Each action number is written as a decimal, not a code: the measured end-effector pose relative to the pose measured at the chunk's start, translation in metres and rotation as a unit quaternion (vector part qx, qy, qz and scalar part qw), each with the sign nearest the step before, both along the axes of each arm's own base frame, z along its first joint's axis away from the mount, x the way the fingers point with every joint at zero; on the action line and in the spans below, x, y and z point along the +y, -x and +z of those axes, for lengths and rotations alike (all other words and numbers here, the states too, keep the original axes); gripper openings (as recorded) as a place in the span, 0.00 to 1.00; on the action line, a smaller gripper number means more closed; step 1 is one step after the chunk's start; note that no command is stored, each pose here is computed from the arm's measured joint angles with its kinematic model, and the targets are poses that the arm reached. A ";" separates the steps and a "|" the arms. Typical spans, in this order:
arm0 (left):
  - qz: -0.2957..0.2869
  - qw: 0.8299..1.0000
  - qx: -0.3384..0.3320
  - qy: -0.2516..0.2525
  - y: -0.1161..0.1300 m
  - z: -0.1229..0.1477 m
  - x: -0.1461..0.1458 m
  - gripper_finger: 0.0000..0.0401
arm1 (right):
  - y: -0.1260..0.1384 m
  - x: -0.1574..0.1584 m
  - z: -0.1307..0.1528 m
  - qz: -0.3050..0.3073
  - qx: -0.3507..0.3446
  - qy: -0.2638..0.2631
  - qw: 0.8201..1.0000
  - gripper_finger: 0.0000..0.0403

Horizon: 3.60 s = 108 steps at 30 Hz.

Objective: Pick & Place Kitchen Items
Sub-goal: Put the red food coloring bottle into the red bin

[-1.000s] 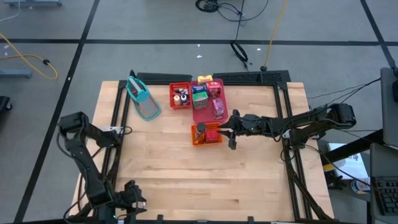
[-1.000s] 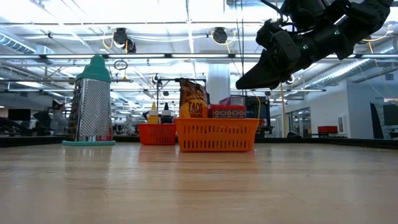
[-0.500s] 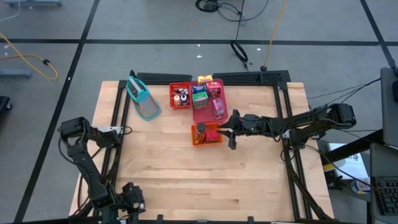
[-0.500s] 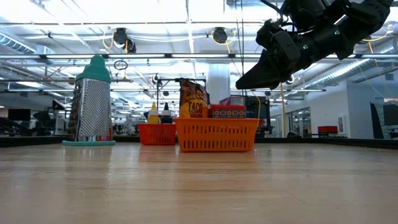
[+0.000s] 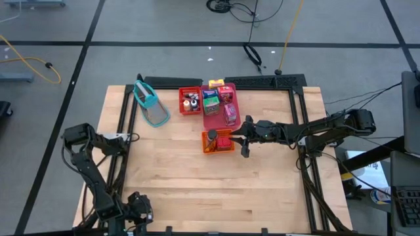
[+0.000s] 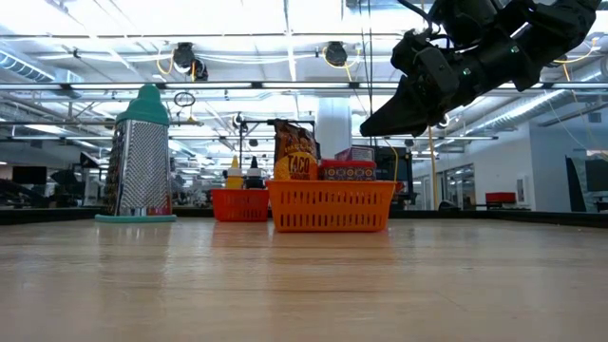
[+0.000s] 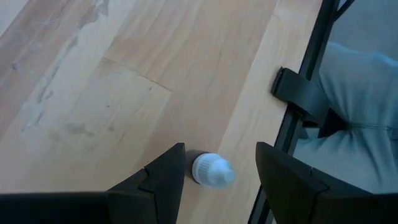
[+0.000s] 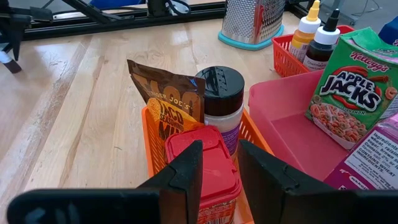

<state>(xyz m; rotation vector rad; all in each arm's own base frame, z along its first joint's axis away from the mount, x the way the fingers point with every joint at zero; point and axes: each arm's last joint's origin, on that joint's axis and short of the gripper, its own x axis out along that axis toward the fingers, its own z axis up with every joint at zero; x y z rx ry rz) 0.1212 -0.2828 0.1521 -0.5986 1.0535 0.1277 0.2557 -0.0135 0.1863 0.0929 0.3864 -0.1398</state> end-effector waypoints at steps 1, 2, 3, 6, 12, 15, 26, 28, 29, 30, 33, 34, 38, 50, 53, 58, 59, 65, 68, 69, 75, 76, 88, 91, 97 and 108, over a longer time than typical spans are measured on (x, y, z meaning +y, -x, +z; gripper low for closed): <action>0.004 1.000 0.001 0.002 0.000 0.000 0.000 0.49 | 0.000 0.000 0.000 0.000 0.000 0.000 1.000 0.23; 0.007 1.000 0.002 0.002 0.000 0.000 0.000 0.49 | 0.000 0.000 0.000 0.000 0.000 0.000 1.000 0.23; 0.007 1.000 0.003 0.002 0.000 0.000 0.000 0.49 | 0.000 0.000 0.000 0.000 0.000 0.000 1.000 0.23; 0.007 1.000 0.001 0.001 0.000 0.000 0.000 0.49 | 0.000 0.000 0.000 0.000 0.000 0.000 1.000 0.23; 0.010 0.999 0.034 -0.007 0.000 -0.017 -0.003 0.49 | 0.000 0.000 0.000 0.000 0.000 0.000 1.000 0.23; 0.010 0.999 0.042 -0.012 0.000 -0.022 -0.005 0.49 | 0.000 0.000 0.000 0.000 0.000 0.000 1.000 0.23; -0.003 0.999 0.025 -0.043 0.001 -0.025 -0.003 0.17 | 0.000 0.000 0.000 0.000 0.001 0.000 1.000 0.23; -0.001 0.999 0.019 -0.046 0.000 -0.025 -0.003 0.12 | 0.000 0.000 0.000 0.000 0.001 0.000 1.000 0.23; 0.001 0.999 0.012 -0.048 0.000 -0.025 -0.003 0.12 | 0.000 0.000 0.000 0.000 0.001 0.000 1.000 0.23; 0.004 0.999 0.003 -0.051 0.000 -0.025 -0.003 0.12 | 0.000 0.000 0.000 0.000 0.001 0.000 1.000 0.23; 0.022 0.996 -0.031 -0.077 -0.004 -0.028 0.002 0.12 | 0.000 0.000 0.000 0.000 0.001 0.000 1.000 0.23; 0.028 0.996 -0.035 -0.082 -0.006 -0.028 0.003 0.12 | 0.000 0.000 0.000 0.000 0.001 0.000 1.000 0.23; 0.049 0.994 -0.028 -0.095 -0.015 -0.028 0.011 0.12 | 0.000 0.000 -0.001 0.000 0.006 0.000 1.000 0.23; 0.006 0.984 -0.033 -0.173 -0.066 -0.019 0.043 0.12 | 0.001 0.000 -0.002 0.002 0.012 0.003 1.000 0.23; -0.009 0.981 -0.040 -0.190 -0.078 -0.009 0.055 0.12 | 0.001 0.000 -0.002 0.002 0.012 0.003 1.000 0.23; -0.029 0.974 -0.054 -0.217 -0.098 0.010 0.079 0.12 | 0.001 0.000 -0.002 0.002 0.012 0.003 1.000 0.23; -0.031 0.973 -0.057 -0.221 -0.101 0.014 0.084 0.12 | 0.001 0.000 -0.003 0.002 0.011 0.003 1.000 0.23; -0.038 0.964 -0.067 -0.254 -0.121 0.033 0.117 0.12 | 0.012 0.001 -0.017 0.001 -0.012 0.003 1.000 0.23; -0.031 0.960 -0.070 -0.268 -0.130 0.043 0.136 0.12 | 0.018 0.001 -0.021 -0.005 -0.041 -0.013 0.999 0.23; -0.027 0.959 -0.072 -0.271 -0.132 0.047 0.143 0.12 | 0.019 0.001 -0.021 -0.006 -0.054 -0.015 0.998 0.23; 0.019 0.946 -0.095 -0.310 -0.141 0.073 0.189 0.12 | 0.023 0.001 -0.022 -0.002 -0.074 -0.005 0.997 0.23; 0.028 0.942 -0.099 -0.319 -0.142 0.078 0.197 0.12 | 0.023 0.001 -0.022 -0.002 -0.075 -0.005 0.997 0.23; 0.116 0.906 -0.117 -0.390 -0.133 0.125 0.289 0.12 | 0.024 0.011 -0.017 0.003 -0.076 0.070 0.995 0.22; 0.116 0.902 -0.118 -0.400 -0.134 0.128 0.311 0.12 | 0.029 0.013 -0.011 0.004 -0.088 0.088 0.992 0.19; 0.131 0.903 -0.117 -0.393 -0.130 0.131 0.357 0.12 | 0.050 0.014 -0.011 0.003 -0.107 0.086 0.991 0.13; 0.133 0.907 -0.186 -0.352 -0.123 0.134 0.415 0.12 | 0.093 0.013 -0.017 -0.001 -0.159 0.084 0.984 0.07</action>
